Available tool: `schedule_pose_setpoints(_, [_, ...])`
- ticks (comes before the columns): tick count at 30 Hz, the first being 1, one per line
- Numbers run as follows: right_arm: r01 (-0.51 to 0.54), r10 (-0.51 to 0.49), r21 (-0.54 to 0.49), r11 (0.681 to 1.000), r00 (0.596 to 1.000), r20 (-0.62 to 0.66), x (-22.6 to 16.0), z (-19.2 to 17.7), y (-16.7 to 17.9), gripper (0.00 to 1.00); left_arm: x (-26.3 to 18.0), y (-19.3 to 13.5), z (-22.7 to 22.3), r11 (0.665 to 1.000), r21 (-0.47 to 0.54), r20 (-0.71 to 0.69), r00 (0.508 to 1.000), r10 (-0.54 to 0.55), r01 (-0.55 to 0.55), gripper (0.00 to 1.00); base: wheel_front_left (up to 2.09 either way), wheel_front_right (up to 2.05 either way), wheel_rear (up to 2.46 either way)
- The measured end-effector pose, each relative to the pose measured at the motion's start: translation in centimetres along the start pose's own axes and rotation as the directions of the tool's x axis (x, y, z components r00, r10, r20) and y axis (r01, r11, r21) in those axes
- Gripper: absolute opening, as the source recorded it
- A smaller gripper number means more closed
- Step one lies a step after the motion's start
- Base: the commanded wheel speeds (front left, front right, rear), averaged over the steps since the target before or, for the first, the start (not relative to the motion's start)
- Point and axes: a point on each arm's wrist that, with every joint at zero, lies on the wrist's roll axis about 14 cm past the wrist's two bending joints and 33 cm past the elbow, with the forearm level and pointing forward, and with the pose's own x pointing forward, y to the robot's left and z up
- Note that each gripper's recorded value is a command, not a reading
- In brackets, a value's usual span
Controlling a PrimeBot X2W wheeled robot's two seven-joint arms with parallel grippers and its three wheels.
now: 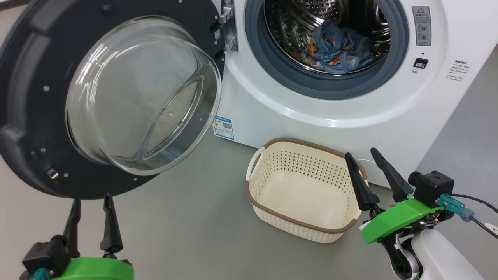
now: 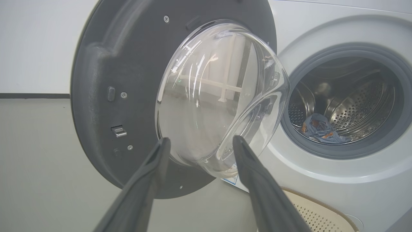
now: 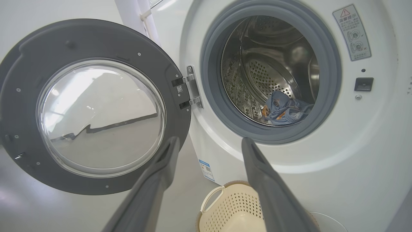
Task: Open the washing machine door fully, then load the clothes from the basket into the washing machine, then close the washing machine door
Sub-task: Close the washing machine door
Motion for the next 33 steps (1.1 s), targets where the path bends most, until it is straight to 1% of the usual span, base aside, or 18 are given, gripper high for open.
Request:
schedule_pose_setpoints(10, [0.013, -0.013, 0.0, 1.0, 1.0, 0.001, -0.3, 0.0, -0.5, 1.0, 0.2, -0.4, 0.0, 1.0, 0.0, 0.001, 1.0, -0.01, 0.01, 1.0, 0.0, 0.0, 0.0])
schedule_pose_setpoints(11, [0.013, -0.013, -0.001, 1.0, 1.0, 0.001, -0.3, 0.1, -0.4, 1.0, 0.2, -0.4, 0.0, 1.0, 0.0, 0.001, 1.0, -0.01, 0.01, 0.89, 0.0, 0.0, 0.0])
schedule_pose_setpoints(12, [0.012, -0.012, -0.001, 1.0, 1.0, 0.001, -0.2, 0.1, -0.4, 1.0, 0.2, -0.4, 0.0, 1.0, 0.0, 0.002, 1.0, -0.009, 0.009, 0.59, 0.0, 0.0, 0.0])
schedule_pose_setpoints(13, [0.011, -0.011, -0.001, 1.0, 1.0, 0.001, -0.2, 0.1, -0.4, 1.0, 0.2, -0.4, 0.0, 1.0, -0.001, 0.002, 1.0, -0.009, 0.009, 0.31, 0.0, 0.0, 0.0])
schedule_pose_setpoints(14, [0.011, -0.011, -0.001, 1.0, 1.0, 0.001, -0.2, 0.1, -0.4, 1.0, 0.2, -0.3, 0.1, 1.0, -0.001, 0.003, 1.0, -0.008, 0.008, 0.08, 0.0, 0.0, 0.0])
schedule_pose_setpoints(15, [0.01, -0.01, -0.002, 1.0, 1.0, 0.002, -0.2, 0.1, -0.3, 1.0, 0.2, -0.3, 0.1, 1.0, -0.001, 0.004, 1.0, -0.008, 0.008, 0.0, 0.0, 0.0, 0.0])
schedule_pose_setpoints(18, [0.008, -0.008, -0.002, 1.0, 1.0, 0.002, -0.2, 0.1, -0.3, 1.0, 0.2, -0.3, 0.3, 1.0, -0.002, 0.008, 1.0, -0.012, 0.012, 0.0, 0.0, 0.0, 0.0])
schedule_pose_setpoints(22, [0.006, -0.006, -0.002, 1.0, 1.0, 0.0, -0.1, 0.1, -0.2, 1.0, 0.5, -0.4, 1.9, 0.999, 0.002, 0.054, 0.998, -0.041, 0.041, 0.0, 0.0, 0.0, 0.0])
schedule_pose_setpoints(25, [0.005, -0.005, -0.004, 1.0, 1.0, 0.0, -0.1, 0.1, -0.2, 1.0, 1.1, 0.1, 4.9, 0.998, 0.027, 0.133, 0.989, -0.058, 0.055, 0.0, 0.0, 0.0, 0.0])
schedule_pose_setpoints(28, [0.006, -0.006, -0.008, 1.0, 1.0, -0.001, -0.2, 0.1, -0.3, 1.0, 1.9, 0.1, 8.9, 0.996, 0.059, 0.233, 0.969, -0.084, 0.072, 0.0, 0.0, 0.0, 0.0])
schedule_pose_setpoints(33, [0.01, -0.01, -0.011, 1.0, 1.0, -0.004, -0.4, 0.1, -0.5, 1.0, 2.9, 0.0, 15.0, 0.995, 0.024, 0.369, 0.924, -0.101, 0.099, 0.0, 0.0, 0.0, 0.0])
